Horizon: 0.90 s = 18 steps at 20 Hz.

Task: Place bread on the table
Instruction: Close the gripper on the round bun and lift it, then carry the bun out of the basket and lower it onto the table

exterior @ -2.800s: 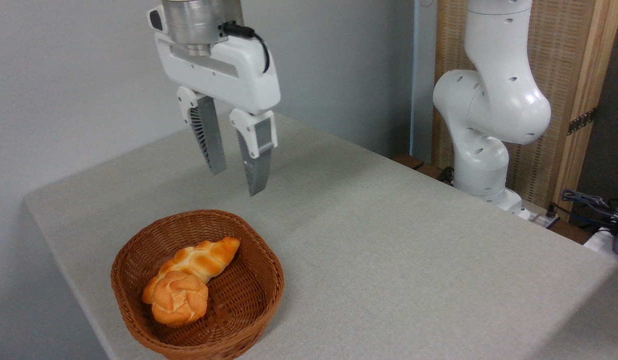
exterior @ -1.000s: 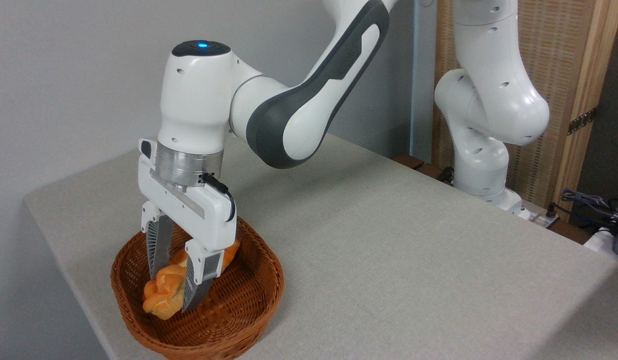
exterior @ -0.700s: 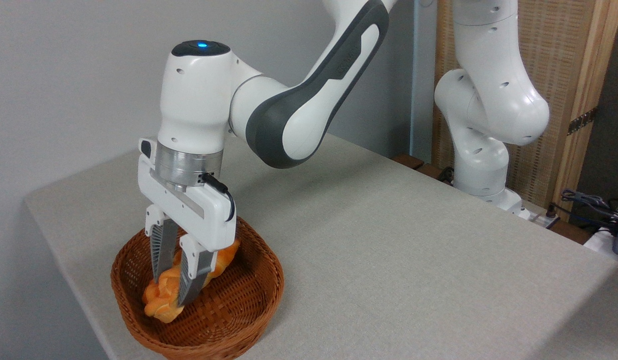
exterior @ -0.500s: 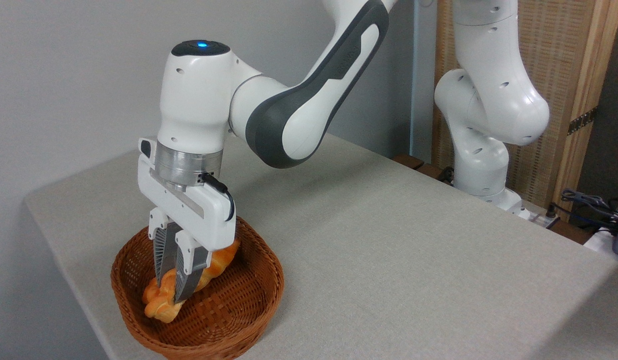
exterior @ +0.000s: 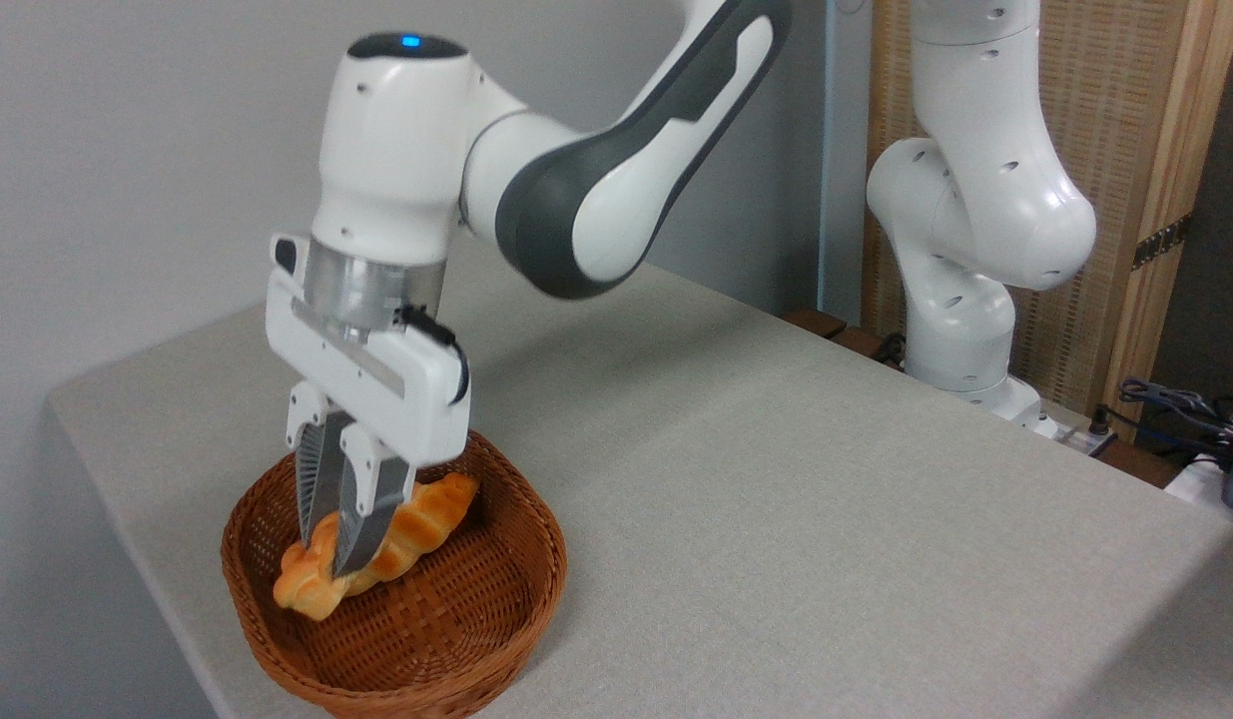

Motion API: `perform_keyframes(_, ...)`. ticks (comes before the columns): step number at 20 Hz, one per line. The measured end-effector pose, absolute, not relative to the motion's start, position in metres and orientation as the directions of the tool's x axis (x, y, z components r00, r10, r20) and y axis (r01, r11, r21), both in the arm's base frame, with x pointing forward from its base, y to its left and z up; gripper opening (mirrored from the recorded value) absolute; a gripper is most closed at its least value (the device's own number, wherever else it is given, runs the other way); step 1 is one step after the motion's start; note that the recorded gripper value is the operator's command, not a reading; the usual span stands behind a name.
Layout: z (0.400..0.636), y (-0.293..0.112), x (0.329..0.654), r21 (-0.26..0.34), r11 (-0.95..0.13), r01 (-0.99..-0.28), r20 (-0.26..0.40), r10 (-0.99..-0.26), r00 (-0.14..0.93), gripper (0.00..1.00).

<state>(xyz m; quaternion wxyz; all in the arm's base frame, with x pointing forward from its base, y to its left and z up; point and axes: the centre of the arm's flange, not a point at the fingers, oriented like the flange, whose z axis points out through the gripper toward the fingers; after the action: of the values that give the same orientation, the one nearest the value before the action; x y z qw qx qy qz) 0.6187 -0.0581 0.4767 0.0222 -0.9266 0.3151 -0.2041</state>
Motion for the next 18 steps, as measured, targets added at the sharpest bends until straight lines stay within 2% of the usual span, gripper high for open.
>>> perform_keyframes(4, 0.521, -0.035, 0.59, -0.117, -0.81, -0.575, 0.311, -0.58, 0.753, 0.28)
perform_keyframes(8, 0.544, -0.038, 0.549, -0.041, -0.723, -0.69, 0.199, -0.682, 0.703, 0.28)
perform_keyframes(10, 0.546, -0.046, 0.528, -0.019, -0.678, -0.734, 0.176, -0.725, 0.665, 0.37)
perform_keyframes(16, 0.515, -0.097, 0.473, 0.049, -0.571, -0.82, 0.145, -0.808, 0.571, 0.37)
perform_keyframes(17, 0.509, -0.103, 0.466, 0.065, -0.555, -0.829, 0.143, -0.817, 0.558, 0.44)
perform_keyframes(18, 0.503, -0.109, 0.46, 0.08, -0.54, -0.838, 0.141, -0.826, 0.546, 0.68)
